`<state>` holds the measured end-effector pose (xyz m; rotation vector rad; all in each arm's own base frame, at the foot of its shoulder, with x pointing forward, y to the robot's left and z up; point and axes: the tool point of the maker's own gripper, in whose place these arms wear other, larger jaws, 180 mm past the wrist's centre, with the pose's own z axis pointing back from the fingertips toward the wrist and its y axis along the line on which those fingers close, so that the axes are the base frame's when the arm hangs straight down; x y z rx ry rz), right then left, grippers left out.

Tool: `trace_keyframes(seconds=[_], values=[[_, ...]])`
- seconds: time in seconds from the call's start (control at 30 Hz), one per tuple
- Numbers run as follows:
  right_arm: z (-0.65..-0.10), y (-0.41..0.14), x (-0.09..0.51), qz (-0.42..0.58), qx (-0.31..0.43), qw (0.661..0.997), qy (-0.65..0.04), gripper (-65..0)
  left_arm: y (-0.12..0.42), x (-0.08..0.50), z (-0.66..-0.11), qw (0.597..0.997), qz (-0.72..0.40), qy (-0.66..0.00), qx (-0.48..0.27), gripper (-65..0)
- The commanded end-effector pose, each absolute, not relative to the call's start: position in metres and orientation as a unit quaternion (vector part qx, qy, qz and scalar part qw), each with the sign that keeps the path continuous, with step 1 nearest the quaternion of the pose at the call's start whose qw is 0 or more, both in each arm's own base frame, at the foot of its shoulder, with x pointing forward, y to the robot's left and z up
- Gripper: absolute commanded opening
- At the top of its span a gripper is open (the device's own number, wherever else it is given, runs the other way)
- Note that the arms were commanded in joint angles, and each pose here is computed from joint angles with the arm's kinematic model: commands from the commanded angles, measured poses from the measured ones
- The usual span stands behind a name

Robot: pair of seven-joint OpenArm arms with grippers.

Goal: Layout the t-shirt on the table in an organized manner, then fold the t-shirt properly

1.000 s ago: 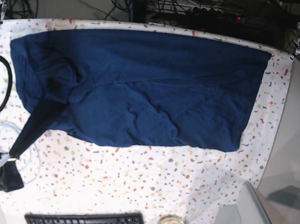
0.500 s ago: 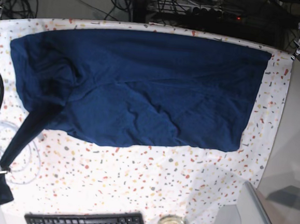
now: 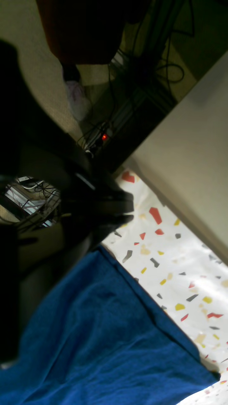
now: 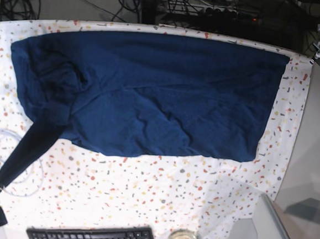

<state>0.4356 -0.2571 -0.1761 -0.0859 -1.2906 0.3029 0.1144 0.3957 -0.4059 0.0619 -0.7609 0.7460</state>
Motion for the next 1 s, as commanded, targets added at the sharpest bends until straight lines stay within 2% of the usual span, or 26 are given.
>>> trace_keyframes(seconds=[0.0,0.2,0.37,0.7,0.97], values=[[-0.143,-0.255,0.437,0.147,-0.046,0.757,-0.635,-65.0,0.404,0.118,-0.393,0.856,0.346,-0.381,0.041,-65.0],[-0.143,-0.226,0.407,0.187,-0.051,0.754,-0.627,-65.0,0.404,0.118,-0.393,0.856,0.346,-0.381,0.041,-65.0],[-0.155,-0.194,0.385,0.196,-0.021,0.752,-0.629,-65.0,0.404,0.118,-0.393,0.856,0.346,-0.381,0.041,-65.0],[-0.224,-0.134,0.354,0.187,0.079,0.792,-0.577,-65.0,0.406,0.119,-0.392,0.856,0.346,-0.382,0.043,-65.0],[-0.251,-0.048,0.327,0.264,0.163,0.786,-0.534,-65.0,0.41,0.115,-0.39,0.858,0.342,-0.381,0.05,-65.0]])
